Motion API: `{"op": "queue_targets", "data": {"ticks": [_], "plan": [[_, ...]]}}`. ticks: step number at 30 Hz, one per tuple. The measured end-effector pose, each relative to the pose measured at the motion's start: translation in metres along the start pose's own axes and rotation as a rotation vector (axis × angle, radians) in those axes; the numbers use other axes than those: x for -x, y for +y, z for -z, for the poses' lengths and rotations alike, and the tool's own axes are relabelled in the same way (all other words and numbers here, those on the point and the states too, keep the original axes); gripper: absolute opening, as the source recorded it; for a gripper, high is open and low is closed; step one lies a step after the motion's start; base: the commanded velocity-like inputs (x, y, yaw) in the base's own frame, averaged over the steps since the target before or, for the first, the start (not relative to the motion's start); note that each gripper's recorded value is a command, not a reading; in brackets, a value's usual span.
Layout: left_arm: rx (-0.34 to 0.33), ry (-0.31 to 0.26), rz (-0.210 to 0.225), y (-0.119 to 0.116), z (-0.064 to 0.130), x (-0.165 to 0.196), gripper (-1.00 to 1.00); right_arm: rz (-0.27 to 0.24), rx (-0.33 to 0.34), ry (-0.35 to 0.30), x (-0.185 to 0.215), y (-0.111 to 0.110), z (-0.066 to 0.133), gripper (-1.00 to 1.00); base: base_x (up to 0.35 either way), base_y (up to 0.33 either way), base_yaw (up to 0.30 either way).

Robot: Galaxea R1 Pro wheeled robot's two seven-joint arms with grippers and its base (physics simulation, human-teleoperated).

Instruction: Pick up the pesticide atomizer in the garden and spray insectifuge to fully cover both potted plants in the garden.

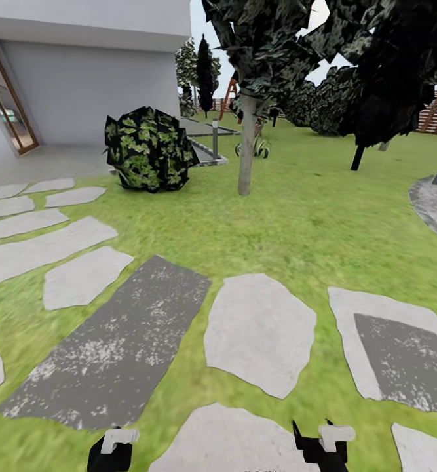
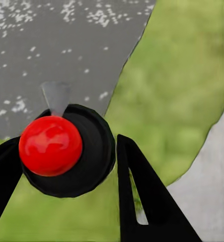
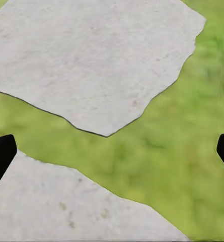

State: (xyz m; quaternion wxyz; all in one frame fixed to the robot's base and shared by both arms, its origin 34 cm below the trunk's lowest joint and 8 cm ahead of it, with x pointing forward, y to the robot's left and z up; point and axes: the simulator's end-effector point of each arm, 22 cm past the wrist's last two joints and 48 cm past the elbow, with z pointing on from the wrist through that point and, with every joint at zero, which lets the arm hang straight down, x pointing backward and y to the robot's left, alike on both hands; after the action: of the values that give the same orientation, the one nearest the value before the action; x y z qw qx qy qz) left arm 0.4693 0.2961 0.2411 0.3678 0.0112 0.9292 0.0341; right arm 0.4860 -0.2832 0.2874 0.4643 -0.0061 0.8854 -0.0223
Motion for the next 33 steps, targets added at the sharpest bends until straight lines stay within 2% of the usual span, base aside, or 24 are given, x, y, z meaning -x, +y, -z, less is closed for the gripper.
{"op": "queue_targets", "data": {"ticks": [17,33], "plan": [[0.000,0.000,0.000,0.000,0.000,0.000,-1.00,-0.002,0.000,0.012,-0.006,0.001,0.001,1.00,0.000,0.000,-0.289],[0.000,0.001,0.000,0.002,0.018,0.026,-1.00,-0.002,0.000,0.013,0.024,0.000,0.013,1.00,0.000,0.000,-0.296]]}}
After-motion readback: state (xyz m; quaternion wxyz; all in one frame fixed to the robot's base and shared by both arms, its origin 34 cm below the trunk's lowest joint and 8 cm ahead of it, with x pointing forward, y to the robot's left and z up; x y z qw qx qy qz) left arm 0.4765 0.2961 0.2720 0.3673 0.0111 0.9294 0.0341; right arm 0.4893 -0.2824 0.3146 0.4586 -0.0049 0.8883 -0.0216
